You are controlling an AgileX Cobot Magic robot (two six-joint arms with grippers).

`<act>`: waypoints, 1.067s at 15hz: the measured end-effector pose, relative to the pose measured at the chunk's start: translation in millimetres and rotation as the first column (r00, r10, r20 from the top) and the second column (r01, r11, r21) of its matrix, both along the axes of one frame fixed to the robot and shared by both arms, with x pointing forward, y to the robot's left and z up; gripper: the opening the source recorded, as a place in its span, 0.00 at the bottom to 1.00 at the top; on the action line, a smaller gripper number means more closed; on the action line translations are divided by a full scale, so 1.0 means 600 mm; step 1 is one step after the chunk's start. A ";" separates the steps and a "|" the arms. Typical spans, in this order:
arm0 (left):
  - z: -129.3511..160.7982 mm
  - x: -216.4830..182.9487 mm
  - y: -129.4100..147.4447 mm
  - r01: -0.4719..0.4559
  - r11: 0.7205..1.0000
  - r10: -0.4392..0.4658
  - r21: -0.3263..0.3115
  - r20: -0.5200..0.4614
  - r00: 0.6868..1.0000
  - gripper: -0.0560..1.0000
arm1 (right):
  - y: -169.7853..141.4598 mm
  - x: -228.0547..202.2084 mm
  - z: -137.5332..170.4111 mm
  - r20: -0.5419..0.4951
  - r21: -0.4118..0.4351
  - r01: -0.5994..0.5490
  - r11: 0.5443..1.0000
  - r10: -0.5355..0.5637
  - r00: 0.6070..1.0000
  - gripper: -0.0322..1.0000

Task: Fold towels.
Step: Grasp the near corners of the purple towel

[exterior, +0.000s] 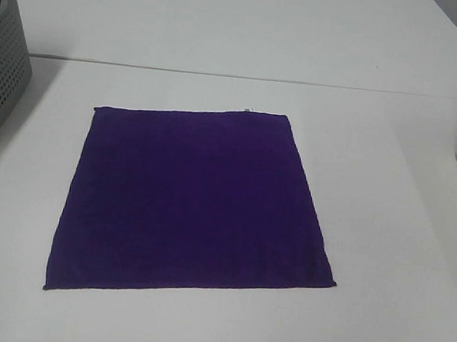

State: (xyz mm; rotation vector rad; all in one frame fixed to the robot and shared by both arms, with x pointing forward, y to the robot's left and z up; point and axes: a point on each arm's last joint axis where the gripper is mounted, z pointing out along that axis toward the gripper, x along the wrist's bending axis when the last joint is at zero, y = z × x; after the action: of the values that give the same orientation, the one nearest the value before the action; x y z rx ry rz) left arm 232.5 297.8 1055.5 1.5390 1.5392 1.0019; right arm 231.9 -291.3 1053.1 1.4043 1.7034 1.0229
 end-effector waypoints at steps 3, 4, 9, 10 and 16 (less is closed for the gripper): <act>0.000 0.000 0.000 0.000 1.000 0.000 0.000 0.000 1.000 0.62 | 0.000 0.000 0.000 0.000 0.000 0.000 1.000 0.000 1.000 0.75; 0.000 0.000 0.000 0.000 1.000 0.000 0.000 0.000 1.000 0.62 | 0.000 0.000 0.000 0.000 0.000 0.000 1.000 0.000 1.000 0.75; 0.000 0.000 0.000 0.001 1.000 -0.001 0.000 0.000 1.000 0.62 | 0.000 0.000 0.000 0.000 0.000 0.000 1.000 0.000 1.000 0.75; 0.000 0.000 0.000 0.001 1.000 -0.001 0.000 0.000 1.000 0.62 | 0.000 0.000 0.000 0.000 0.000 0.000 1.000 0.000 1.000 0.75; 0.000 0.000 0.000 0.005 1.000 -0.005 0.008 0.000 1.000 0.72 | 0.000 0.000 0.000 0.000 0.000 0.000 1.000 0.000 1.000 0.75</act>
State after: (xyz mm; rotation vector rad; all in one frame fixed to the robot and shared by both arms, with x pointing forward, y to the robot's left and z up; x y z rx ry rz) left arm 232.5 297.8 1055.5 1.5478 1.5326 1.0064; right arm 231.9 -291.3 1053.1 1.4043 1.7034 1.0229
